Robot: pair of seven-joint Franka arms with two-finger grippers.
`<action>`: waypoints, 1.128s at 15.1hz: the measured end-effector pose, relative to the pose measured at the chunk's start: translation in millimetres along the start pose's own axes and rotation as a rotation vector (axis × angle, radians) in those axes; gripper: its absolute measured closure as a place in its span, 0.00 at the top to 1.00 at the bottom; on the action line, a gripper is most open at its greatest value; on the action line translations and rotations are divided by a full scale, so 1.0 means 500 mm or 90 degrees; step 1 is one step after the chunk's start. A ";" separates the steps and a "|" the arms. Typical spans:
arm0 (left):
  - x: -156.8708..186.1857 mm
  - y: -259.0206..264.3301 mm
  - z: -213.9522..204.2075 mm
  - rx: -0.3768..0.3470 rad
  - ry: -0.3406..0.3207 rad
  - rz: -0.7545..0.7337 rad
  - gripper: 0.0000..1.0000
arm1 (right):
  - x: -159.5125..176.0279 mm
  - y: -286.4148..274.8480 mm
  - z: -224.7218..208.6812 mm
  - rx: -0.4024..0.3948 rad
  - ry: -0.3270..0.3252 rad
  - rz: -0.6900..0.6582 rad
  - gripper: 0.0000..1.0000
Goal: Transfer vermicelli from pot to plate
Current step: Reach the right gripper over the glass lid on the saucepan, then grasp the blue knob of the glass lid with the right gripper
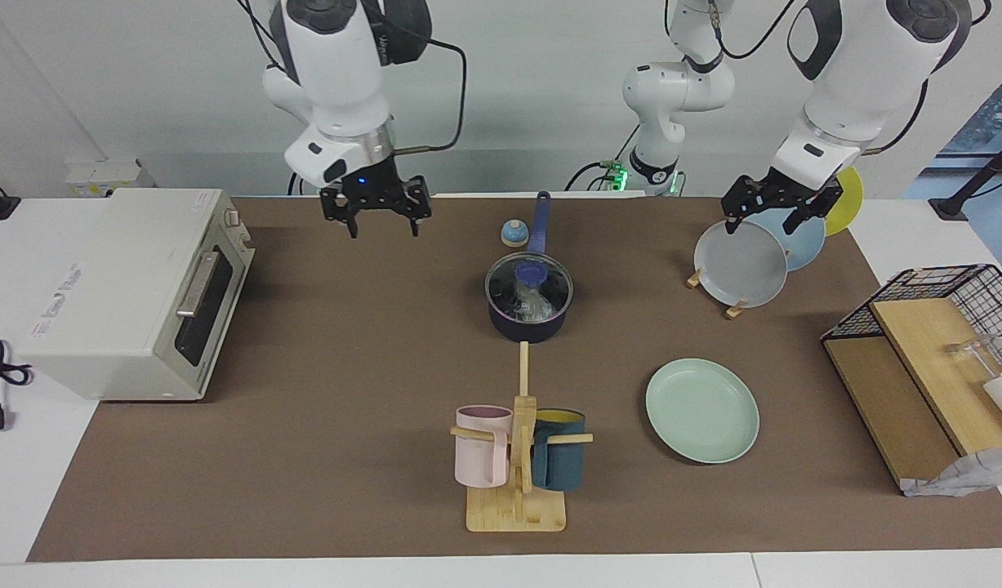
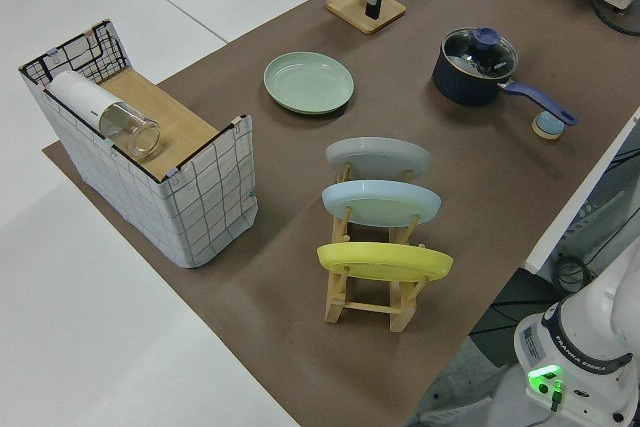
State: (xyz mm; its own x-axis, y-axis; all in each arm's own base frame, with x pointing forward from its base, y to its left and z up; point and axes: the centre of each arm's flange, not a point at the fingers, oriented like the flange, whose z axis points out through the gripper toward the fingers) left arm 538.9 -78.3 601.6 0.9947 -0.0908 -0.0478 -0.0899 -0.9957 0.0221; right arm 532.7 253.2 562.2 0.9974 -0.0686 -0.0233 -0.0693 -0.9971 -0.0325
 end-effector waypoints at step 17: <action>0.004 0.000 -0.004 0.000 0.013 0.001 1.00 | -0.147 -0.338 0.252 0.011 0.058 0.007 1.00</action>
State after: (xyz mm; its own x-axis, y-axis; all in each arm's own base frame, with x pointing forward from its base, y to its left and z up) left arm 541.1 -78.6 603.3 0.9954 -0.0913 -0.0277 -0.0907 -0.9956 0.0225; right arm 468.5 431.3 443.4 0.9943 -0.0830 0.0675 -0.0797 -0.9956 -0.0500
